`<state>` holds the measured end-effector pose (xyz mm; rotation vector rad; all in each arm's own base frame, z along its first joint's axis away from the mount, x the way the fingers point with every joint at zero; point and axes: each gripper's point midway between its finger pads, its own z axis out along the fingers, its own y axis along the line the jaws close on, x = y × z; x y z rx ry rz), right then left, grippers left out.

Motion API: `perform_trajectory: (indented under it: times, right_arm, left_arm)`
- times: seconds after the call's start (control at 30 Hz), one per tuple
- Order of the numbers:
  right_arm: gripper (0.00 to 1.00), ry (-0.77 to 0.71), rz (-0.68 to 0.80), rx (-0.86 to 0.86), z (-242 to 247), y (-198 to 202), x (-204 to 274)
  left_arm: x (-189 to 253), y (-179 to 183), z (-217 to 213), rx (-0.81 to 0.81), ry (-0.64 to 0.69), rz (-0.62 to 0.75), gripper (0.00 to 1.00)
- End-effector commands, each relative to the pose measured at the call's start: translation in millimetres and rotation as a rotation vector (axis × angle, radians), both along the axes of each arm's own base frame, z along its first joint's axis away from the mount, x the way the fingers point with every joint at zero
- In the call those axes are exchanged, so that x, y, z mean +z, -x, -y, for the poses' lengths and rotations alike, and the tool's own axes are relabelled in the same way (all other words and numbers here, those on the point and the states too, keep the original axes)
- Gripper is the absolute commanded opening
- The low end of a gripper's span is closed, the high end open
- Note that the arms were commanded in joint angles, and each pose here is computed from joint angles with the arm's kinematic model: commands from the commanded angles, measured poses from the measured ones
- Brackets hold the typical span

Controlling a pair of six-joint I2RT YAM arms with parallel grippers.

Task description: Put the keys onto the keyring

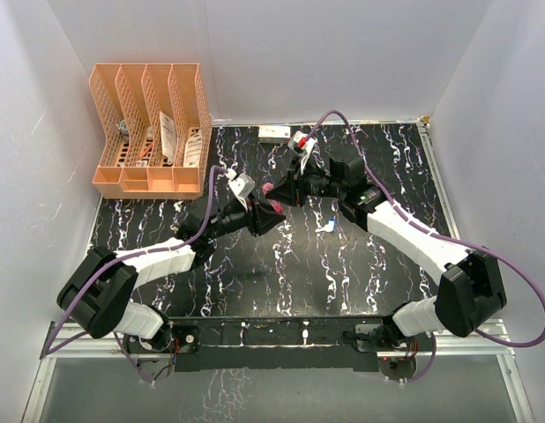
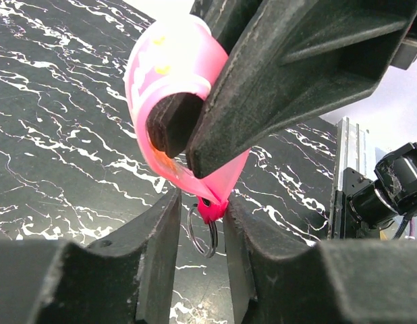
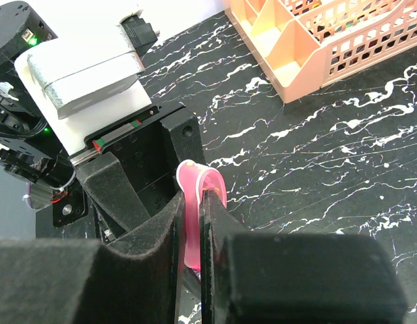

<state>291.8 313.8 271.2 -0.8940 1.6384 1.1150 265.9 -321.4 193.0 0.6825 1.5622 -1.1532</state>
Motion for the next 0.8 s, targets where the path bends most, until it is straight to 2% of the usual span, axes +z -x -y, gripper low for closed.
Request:
perform_trajectory:
  times: [0.0, 0.17, 0.33, 0.5, 0.67, 0.77]
  right_arm:
    - [0.09, -0.050, 0.072, 0.005, -2.4, -3.1, 27.5]
    - [0.09, -0.050, 0.072, 0.004, -2.1, -3.5, 27.3]
    - [0.09, -0.049, 0.070, 0.003, -2.1, -3.7, 26.1]
    - [0.10, -0.049, 0.070, -0.002, -2.3, -4.9, 26.2]
    - [0.26, -0.050, 0.061, -0.068, 0.9, -14.7, 28.4]
    - [0.40, -0.048, 0.046, -0.183, 8.6, -31.2, 30.0]
  left_arm:
    - [30.2, -1.8, 3.3, -0.002, 0.059, 0.075, 0.28]
    - [29.6, -2.7, 3.5, -0.001, 0.062, 0.074, 0.16]
    - [30.0, -2.4, 4.6, -0.005, 0.064, 0.070, 0.00]
    - [28.9, -6.7, 3.2, 0.021, 0.062, 0.046, 0.00]
    - [26.8, -18.1, -3.0, 0.104, 0.058, 0.001, 0.00]
    - [17.1, -31.3, -11.0, 0.201, 0.032, -0.053, 0.00]
